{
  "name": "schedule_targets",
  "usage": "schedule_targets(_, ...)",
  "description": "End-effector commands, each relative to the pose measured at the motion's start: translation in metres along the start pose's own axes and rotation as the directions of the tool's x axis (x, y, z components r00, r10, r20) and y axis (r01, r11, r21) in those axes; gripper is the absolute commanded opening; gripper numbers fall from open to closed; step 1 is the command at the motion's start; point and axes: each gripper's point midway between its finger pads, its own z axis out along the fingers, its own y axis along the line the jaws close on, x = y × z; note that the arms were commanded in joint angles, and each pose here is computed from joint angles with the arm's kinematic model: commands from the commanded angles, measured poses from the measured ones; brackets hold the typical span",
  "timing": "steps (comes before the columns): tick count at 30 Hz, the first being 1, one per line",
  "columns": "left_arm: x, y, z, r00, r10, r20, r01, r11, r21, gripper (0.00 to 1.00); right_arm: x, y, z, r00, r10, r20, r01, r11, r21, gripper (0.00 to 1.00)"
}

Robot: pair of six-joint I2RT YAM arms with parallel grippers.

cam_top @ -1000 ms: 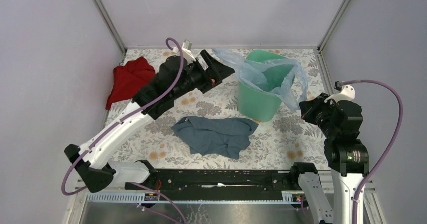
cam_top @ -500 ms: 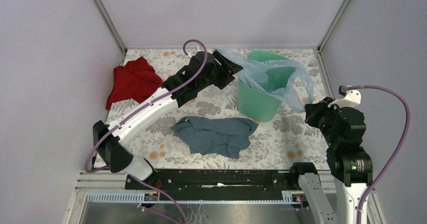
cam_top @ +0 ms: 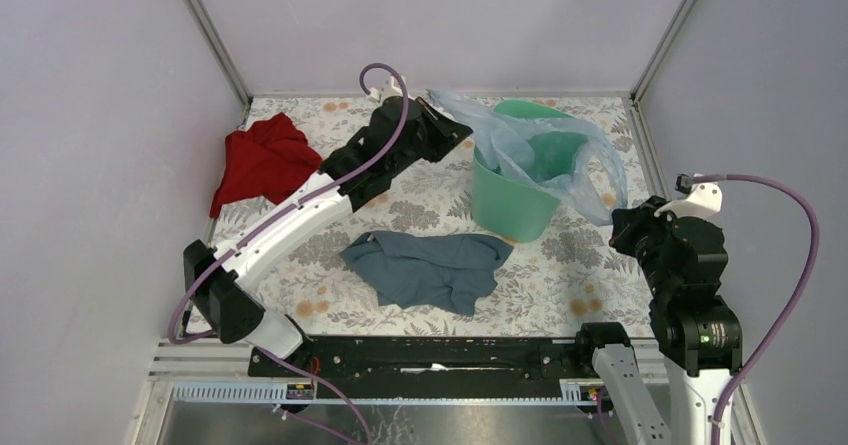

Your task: Put the trash bags into the trash bin

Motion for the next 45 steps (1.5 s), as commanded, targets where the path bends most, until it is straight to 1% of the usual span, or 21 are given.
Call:
schedule_targets(1,-0.031,-0.01,0.012,0.968,0.25,0.025,-0.251,0.95,0.186,0.0,-0.01,-0.022,-0.01,0.999,0.016,0.048,-0.022,0.991,0.133,0.0)
schedule_targets(3,-0.034,-0.007,0.01,0.931,0.365,0.013,-0.355,0.897,0.265,0.0,-0.005,-0.036,-0.012,0.999,0.036,0.038,-0.043,0.976,0.213,0.0)
schedule_targets(6,-0.026,0.004,0.0,0.833,0.55,0.06,-0.534,0.771,0.347,0.0,0.003,-0.049,-0.019,0.998,0.059,0.011,-0.06,0.957,0.284,0.0)
schedule_targets(9,-0.006,0.03,-0.009,0.75,0.655,0.094,-0.627,0.658,0.418,0.0,0.012,-0.046,-0.027,0.997,0.075,-0.011,-0.07,0.963,0.262,0.0)
schedule_targets(11,-0.001,0.04,-0.015,0.742,0.657,0.134,-0.636,0.628,0.449,0.0,0.02,-0.035,-0.028,0.995,0.087,-0.039,-0.078,0.978,0.193,0.0)
schedule_targets(14,0.002,0.045,-0.023,0.786,0.604,0.132,-0.578,0.644,0.5,0.0,0.031,-0.014,-0.028,0.991,0.112,-0.077,-0.107,0.992,0.071,0.0)
schedule_targets(16,-0.002,0.047,-0.022,0.801,0.588,0.111,-0.563,0.679,0.47,0.0,0.036,0.001,-0.027,0.987,0.124,-0.101,-0.126,0.992,-0.015,0.0)
schedule_targets(20,-0.034,0.074,-0.017,0.859,0.512,0.034,-0.507,0.839,0.197,0.0,0.042,0.021,-0.024,0.981,0.149,-0.124,-0.164,0.979,-0.123,0.0)
schedule_targets(21,-0.039,0.076,-0.021,0.876,0.481,0.011,-0.477,0.864,0.162,0.02,0.043,0.021,-0.024,0.98,0.151,-0.128,-0.167,0.978,-0.127,0.0)
schedule_targets(23,-0.039,0.079,-0.032,0.901,0.433,-0.038,-0.423,0.894,0.147,0.2,0.042,0.021,-0.025,0.981,0.146,-0.124,-0.162,0.978,-0.13,0.0)
schedule_targets(25,-0.032,0.069,-0.051,0.909,0.411,-0.07,-0.39,0.898,0.205,0.36,0.041,0.018,-0.026,0.984,0.138,-0.112,-0.151,0.981,-0.12,0.0)
schedule_targets(27,-0.02,0.063,-0.07,0.909,0.4,-0.117,-0.36,0.895,0.264,0.49,0.039,0.017,-0.028,0.987,0.127,-0.098,-0.139,0.983,-0.118,0.0)
schedule_targets(30,-0.003,0.055,-0.095,0.909,0.367,-0.199,-0.289,0.897,0.334,0.59,0.036,0.018,-0.029,0.99,0.115,-0.081,-0.125,0.984,-0.129,0.0)
schedule_targets(32,0.01,0.04,-0.11,0.916,0.282,-0.286,-0.151,0.902,0.406,0.63,0.036,0.018,-0.027,0.99,0.114,-0.079,-0.124,0.984,-0.13,0.0)
schedule_targets(33,0.012,0.021,-0.119,0.921,0.239,-0.309,-0.067,0.876,0.477,0.65,0.035,0.018,-0.027,0.99,0.116,-0.075,-0.126,0.983,-0.131,0.0)
schedule_targets(34,0.018,0.016,-0.12,0.915,0.154,-0.373,0.044,0.881,0.472,0.67,0.035,0.018,-0.026,0.99,0.12,-0.072,-0.128,0.983,-0.13,0.0)
schedule_targets(35,0.016,0.001,-0.124,0.914,0.103,-0.392,0.121,0.854,0.506,0.7,0.035,0.017,-0.025,0.99,0.122,-0.07,-0.13,0.983,-0.129,0.0)
schedule_targets(37,0.013,-0.009,-0.117,0.905,-0.037,-0.424,0.249,0.853,0.458,0.72,0.035,0.017,-0.024,0.99,0.126,-0.063,-0.133,0.983,-0.129,0.0)
schedule_targets(39,0.013,-0.016,-0.105,0.9,-0.143,-0.411,0.318,0.862,0.395,0.74,0.034,0.017,-0.024,0.991,0.12,-0.057,-0.126,0.983,-0.134,0.0)
schedule_targets(43,0.01,-0.017,-0.073,0.893,-0.267,-0.362,0.378,0.881,0.283,0.75,0.031,0.018,-0.023,0.993,0.103,-0.054,-0.11,0.985,-0.136,0.0)
schedule_targets(45,0.008,-0.015,-0.059,0.884,-0.321,-0.341,0.413,0.877,0.244,0.71,0.03,0.019,-0.024,0.994,0.094,-0.052,-0.1,0.985,-0.141,0.0)
